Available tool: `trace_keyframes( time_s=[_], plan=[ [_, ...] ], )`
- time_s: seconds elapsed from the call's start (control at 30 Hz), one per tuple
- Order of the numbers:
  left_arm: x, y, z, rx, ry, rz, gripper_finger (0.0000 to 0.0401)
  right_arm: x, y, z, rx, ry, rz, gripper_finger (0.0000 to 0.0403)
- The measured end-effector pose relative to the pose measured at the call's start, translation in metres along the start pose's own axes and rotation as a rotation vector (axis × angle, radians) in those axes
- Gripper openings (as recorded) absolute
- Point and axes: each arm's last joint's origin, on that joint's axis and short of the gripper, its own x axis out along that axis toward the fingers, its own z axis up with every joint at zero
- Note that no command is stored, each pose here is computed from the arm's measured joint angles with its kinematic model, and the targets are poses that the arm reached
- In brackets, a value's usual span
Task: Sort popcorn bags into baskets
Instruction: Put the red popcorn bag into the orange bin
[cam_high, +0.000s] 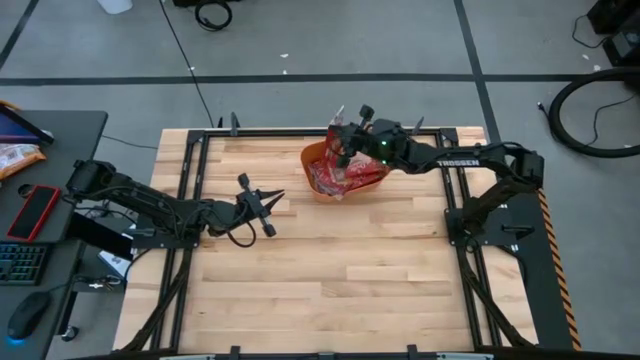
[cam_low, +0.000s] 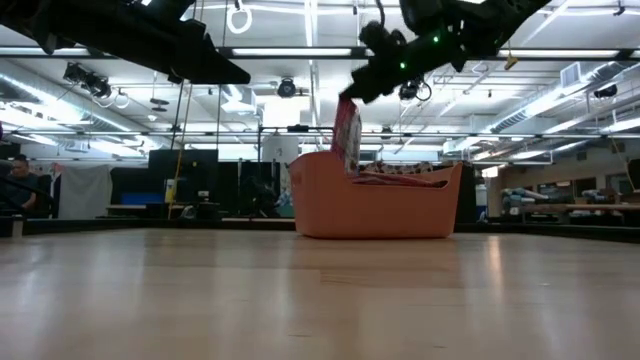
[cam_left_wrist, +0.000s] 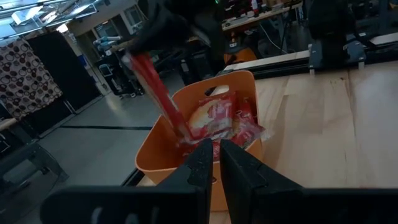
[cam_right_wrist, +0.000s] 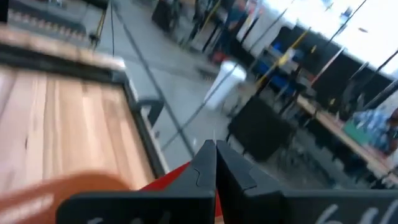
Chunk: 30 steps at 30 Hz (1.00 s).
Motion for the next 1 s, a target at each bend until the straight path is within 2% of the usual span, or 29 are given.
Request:
trace_keyframes(
  time_s=[0.13,0.33,0.63,0.83,1.0],
  plan=[
    [0.0,0.0,-0.001,0.0,0.007,-0.002,0.0034,-0.004,0.005,-0.009,-0.023,0.111,0.056,0.0005],
    [0.0,0.0,-0.001,-0.007,0.01,-0.002,0.0034,-0.019,0.006,-0.015,-0.029,0.277,0.08,0.0011],
    [0.0,0.0,-0.002,-0.019,0.015,-0.003,0.0034,-0.045,0.016,-0.025,0.039,0.515,0.154,0.0059],
    [0.0,0.0,-0.002,-0.019,0.015,-0.003,0.0034,-0.062,0.027,-0.037,0.06,0.731,0.091,0.0078],
    [0.0,0.0,-0.002,-0.018,0.015,-0.003,0.0034,-0.074,0.034,-0.032,0.081,0.813,0.102,0.0079]
  ],
)
